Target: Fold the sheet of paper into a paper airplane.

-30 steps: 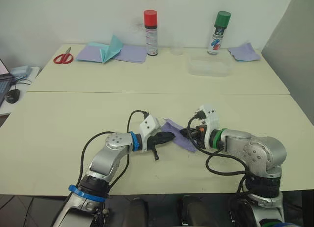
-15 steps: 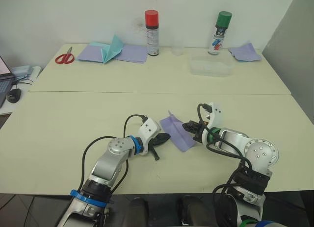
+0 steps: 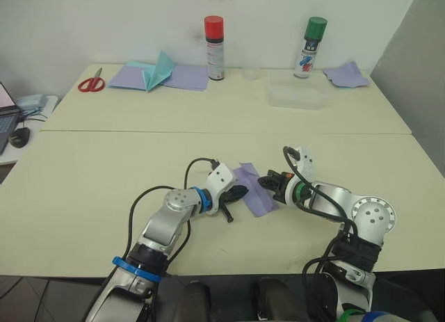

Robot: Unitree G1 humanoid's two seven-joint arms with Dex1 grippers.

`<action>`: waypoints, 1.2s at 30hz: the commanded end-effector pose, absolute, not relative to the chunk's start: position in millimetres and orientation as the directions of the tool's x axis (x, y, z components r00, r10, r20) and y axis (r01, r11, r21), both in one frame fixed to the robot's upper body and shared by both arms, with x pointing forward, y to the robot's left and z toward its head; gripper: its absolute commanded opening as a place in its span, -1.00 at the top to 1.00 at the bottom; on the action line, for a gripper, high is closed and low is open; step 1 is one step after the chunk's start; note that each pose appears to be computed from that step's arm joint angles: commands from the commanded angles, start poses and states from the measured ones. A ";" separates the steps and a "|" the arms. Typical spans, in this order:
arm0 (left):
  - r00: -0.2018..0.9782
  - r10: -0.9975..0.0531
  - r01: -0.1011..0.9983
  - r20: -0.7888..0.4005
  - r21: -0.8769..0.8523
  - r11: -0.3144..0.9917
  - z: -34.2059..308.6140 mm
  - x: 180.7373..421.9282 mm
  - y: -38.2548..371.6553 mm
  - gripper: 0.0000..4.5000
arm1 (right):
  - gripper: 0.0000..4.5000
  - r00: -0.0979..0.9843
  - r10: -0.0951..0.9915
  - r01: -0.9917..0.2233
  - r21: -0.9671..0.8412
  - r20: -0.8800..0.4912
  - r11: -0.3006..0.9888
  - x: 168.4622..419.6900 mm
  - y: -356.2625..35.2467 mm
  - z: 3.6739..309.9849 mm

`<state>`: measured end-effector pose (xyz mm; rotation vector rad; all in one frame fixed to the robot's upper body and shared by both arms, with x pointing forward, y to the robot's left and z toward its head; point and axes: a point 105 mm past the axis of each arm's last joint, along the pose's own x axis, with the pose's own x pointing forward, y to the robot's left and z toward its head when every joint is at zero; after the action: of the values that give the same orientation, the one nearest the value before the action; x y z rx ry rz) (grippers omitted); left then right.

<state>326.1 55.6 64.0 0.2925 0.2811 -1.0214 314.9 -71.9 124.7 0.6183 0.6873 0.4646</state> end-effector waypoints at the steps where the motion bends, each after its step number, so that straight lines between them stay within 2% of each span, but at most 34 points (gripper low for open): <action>1: 0.449 -0.741 0.868 -0.499 0.048 0.494 27.7 315.4 62.8 1.00 | 0.99 0.693 0.608 -0.267 0.646 -0.388 0.715 316.8 -72.3 142.9; 12: 0.434 -0.728 0.876 -0.530 0.062 0.478 23.0 314.5 70.5 1.00 | 0.99 0.712 0.548 -0.328 0.483 -0.438 0.812 325.4 -110.5 147.6; 23: 0.426 -0.735 0.886 -0.527 0.078 0.457 25.0 316.6 67.8 1.00 | 0.99 0.718 0.488 -0.375 0.315 -0.497 0.872 328.1 -130.5 121.6; 32: 0.427 -0.736 0.888 -0.525 0.089 0.451 24.7 316.6 66.9 1.00 | 0.99 0.719 0.490 -0.410 0.269 -0.492 0.872 332.4 -134.7 114.7; 36: 0.427 -0.737 0.888 -0.523 0.092 0.450 24.8 317.3 66.3 1.00 | 0.99 0.705 0.502 -0.472 0.196 -0.500 0.859 329.4 -128.9 107.5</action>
<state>327.2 56.7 60.7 0.3602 0.2955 -1.0540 329.2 -133.0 101.6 0.0905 0.6175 0.5138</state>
